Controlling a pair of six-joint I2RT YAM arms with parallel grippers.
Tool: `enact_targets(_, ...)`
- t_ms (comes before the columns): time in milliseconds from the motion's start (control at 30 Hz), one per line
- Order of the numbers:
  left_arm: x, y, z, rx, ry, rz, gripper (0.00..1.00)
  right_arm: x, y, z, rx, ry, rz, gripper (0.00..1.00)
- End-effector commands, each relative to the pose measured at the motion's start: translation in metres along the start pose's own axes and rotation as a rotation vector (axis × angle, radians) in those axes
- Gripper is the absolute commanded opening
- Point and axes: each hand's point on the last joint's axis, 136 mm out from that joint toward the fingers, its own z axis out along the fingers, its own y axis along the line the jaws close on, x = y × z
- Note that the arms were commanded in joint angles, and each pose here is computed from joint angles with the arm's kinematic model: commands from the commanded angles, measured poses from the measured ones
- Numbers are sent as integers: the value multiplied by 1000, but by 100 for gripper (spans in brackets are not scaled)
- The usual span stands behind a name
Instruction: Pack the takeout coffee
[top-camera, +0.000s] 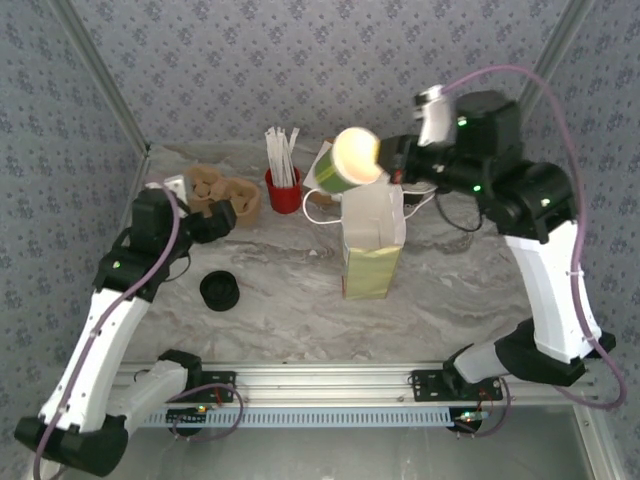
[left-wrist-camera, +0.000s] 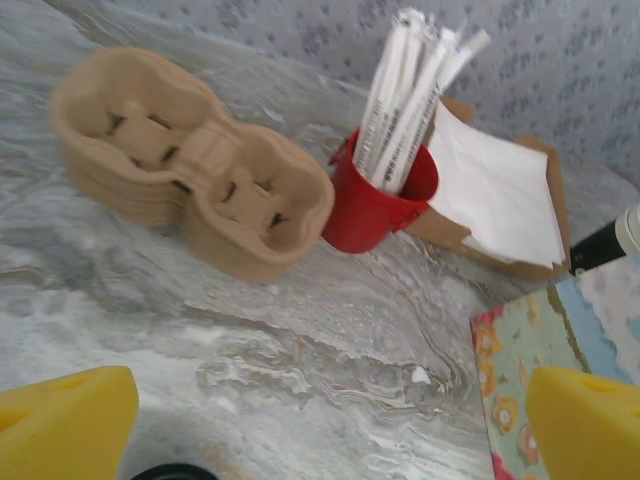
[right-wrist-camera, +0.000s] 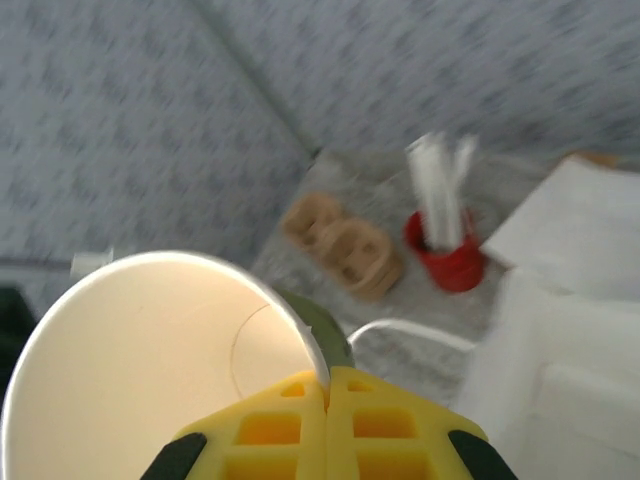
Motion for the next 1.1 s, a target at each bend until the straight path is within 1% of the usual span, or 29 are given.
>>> enact_targets(0, 5, 19, -12, -72, 38, -20, 99, 16, 34, 23, -53, 22, -63, 0)
enact_targets(100, 3, 28, -18, -98, 32, -35, 99, 43, 59, 57, -85, 88, -103, 0)
enact_targets(200, -1, 36, -25, -123, 23, -47, 99, 76, 77, 90, -83, 171, -143, 0)
enact_targets(300, -4, 44, -34, -150, 7, -65, 99, 106, 84, 121, -61, 236, -165, 0)
enact_targets(400, -7, 53, -44, -178, -16, -73, 99, 134, 78, 152, -27, 295, -151, 0)
enact_targets(533, -10, 62, -55, -209, -39, -85, 99, 166, 56, 188, 54, 347, -143, 0)
enact_targets(733, -11, 63, -57, -200, -50, -92, 99, 215, 23, 236, 185, 429, -144, 0)
enact_targets(833, -7, 62, -52, -186, -38, -98, 99, 237, 8, 256, 237, 465, -147, 0)
enact_targets(1067, 0, 61, -43, -167, -17, -105, 99, 265, -23, 282, 302, 499, -131, 0)
